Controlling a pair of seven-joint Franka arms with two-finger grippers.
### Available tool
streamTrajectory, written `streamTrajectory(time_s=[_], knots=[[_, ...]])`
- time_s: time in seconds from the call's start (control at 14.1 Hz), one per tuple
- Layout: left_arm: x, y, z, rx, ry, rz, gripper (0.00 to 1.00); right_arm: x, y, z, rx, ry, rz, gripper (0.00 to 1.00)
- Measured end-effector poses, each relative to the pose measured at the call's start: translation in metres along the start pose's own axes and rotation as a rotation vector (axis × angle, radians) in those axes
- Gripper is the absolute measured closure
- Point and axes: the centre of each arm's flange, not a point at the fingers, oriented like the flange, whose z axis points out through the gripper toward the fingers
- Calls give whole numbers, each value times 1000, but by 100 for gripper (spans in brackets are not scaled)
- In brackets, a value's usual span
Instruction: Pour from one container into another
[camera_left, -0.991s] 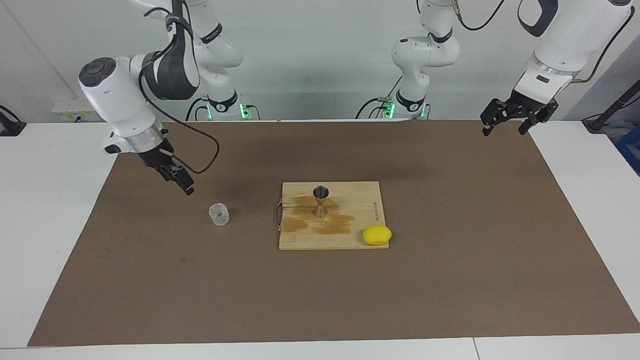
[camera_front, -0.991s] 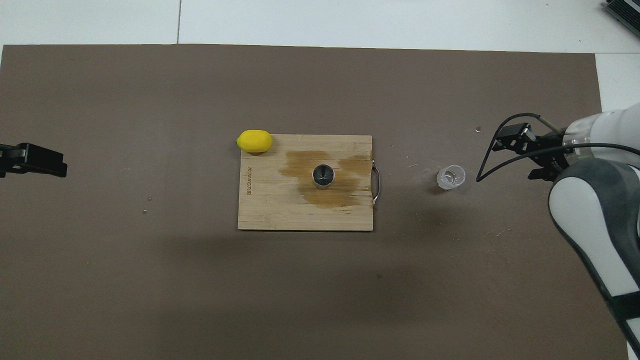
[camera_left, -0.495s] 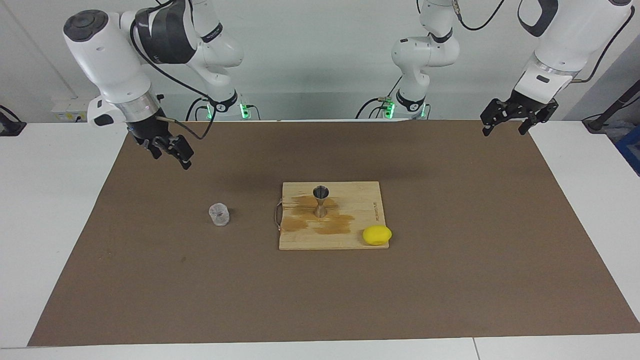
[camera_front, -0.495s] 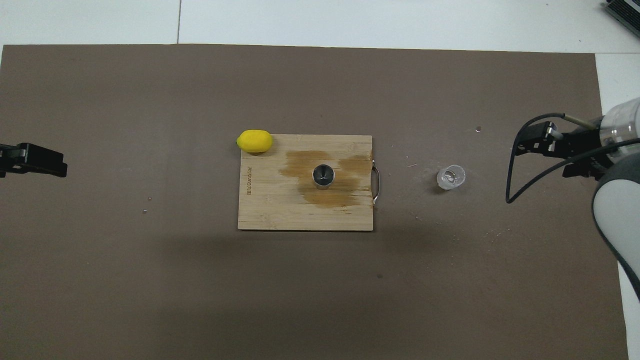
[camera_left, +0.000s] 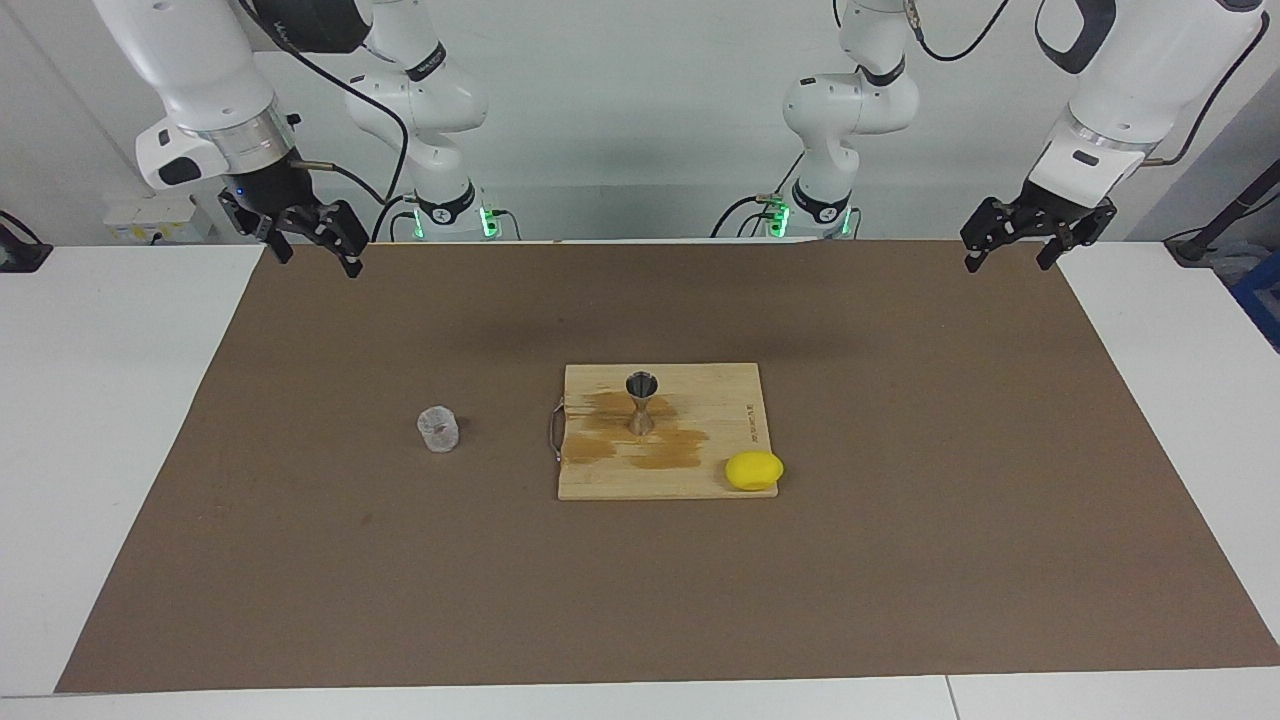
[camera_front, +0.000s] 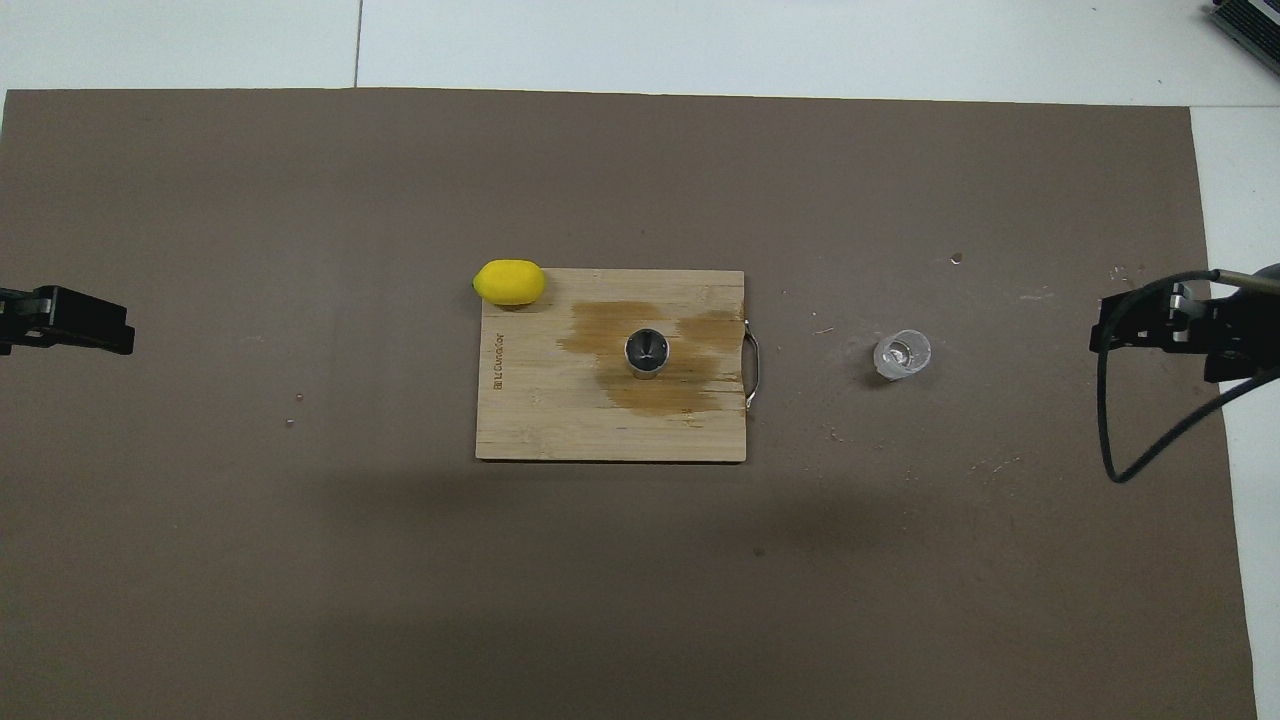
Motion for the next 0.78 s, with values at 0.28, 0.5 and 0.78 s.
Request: streamTrajectory(time_s=[0.28, 0.5, 0.78], knots=[[0, 0, 0, 0, 0, 0, 0, 2, -2, -1, 3, 0, -20, 0], [0, 0, 0, 0, 0, 0, 0, 1, -1, 1, -1, -17, -20, 0], [0, 0, 0, 0, 0, 0, 0, 0, -1, 2, -5, -30, -22, 0]])
